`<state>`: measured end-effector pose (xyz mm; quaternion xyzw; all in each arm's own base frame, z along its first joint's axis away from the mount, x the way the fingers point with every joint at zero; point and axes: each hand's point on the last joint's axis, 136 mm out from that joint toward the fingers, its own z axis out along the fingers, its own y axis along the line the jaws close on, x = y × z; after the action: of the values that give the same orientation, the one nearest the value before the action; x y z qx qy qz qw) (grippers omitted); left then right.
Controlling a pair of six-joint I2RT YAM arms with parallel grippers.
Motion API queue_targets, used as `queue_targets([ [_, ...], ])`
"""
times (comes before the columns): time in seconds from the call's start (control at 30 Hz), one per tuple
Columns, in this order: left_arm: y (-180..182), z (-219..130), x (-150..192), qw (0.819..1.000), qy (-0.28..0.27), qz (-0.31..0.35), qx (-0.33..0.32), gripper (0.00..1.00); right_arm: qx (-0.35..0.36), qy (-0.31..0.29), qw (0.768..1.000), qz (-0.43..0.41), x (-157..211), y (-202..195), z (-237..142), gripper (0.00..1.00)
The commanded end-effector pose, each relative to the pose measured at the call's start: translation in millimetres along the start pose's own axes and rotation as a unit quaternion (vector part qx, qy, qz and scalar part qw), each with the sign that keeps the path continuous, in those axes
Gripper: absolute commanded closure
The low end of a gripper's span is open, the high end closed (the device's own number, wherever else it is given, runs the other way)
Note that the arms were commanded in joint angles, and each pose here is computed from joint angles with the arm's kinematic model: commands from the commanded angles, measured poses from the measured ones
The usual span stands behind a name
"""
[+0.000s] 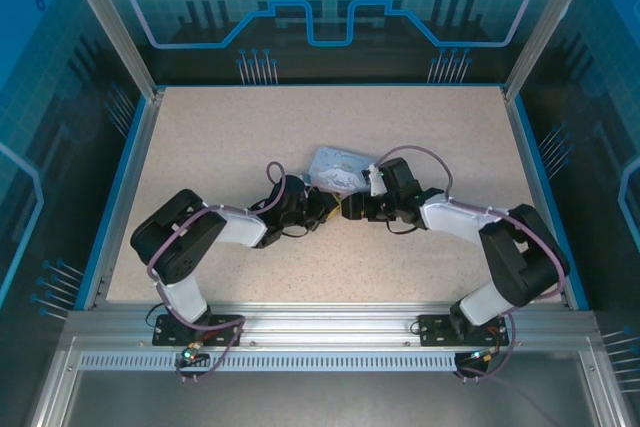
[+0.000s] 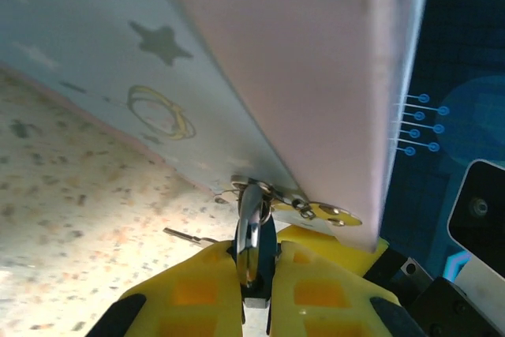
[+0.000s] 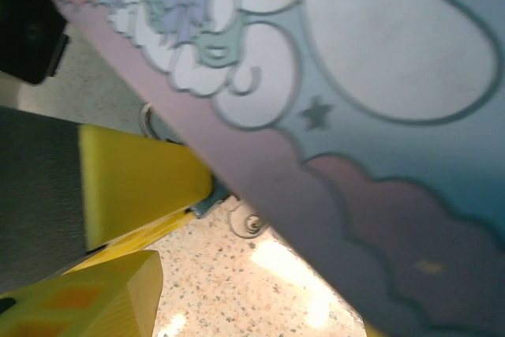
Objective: Unlock a padlock with a key
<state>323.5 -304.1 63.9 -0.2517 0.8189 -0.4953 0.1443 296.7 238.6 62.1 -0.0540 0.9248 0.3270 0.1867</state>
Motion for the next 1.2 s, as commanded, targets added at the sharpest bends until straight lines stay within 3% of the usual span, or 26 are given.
queue_targets([
  [0.0,6.8,2.9,25.3,0.997,0.065,0.035,-0.002,1.0,0.011,-0.05,0.999,0.016,-40.0,-6.5,4.8,0.34],
  [0.07,9.8,4.7,26.4,0.997,0.069,0.04,-0.008,0.98,0.011,-0.05,0.999,0.017,-48.1,-5.7,9.6,0.34],
  [0.43,19.9,-1.1,25.4,0.995,0.065,0.069,-0.037,0.41,0.007,-0.068,0.997,0.031,-114.4,1.7,24.9,0.34],
  [0.6,13.0,-10.8,25.7,0.995,0.057,0.078,-0.026,0.21,-0.012,-0.075,0.996,0.042,-127.1,4.8,23.7,0.35],
  [0.9,-16.2,-42.4,19.6,0.993,0.029,0.115,0.008,0.02,-0.019,-0.102,0.994,0.032,-102.7,9.2,-12.2,0.34],
  [1.17,-48.6,-78.4,0.0,0.984,-0.023,0.178,-0.003,0.01,0.044,-0.094,0.994,0.023,-80.8,-8.2,-34.7,0.35],
])
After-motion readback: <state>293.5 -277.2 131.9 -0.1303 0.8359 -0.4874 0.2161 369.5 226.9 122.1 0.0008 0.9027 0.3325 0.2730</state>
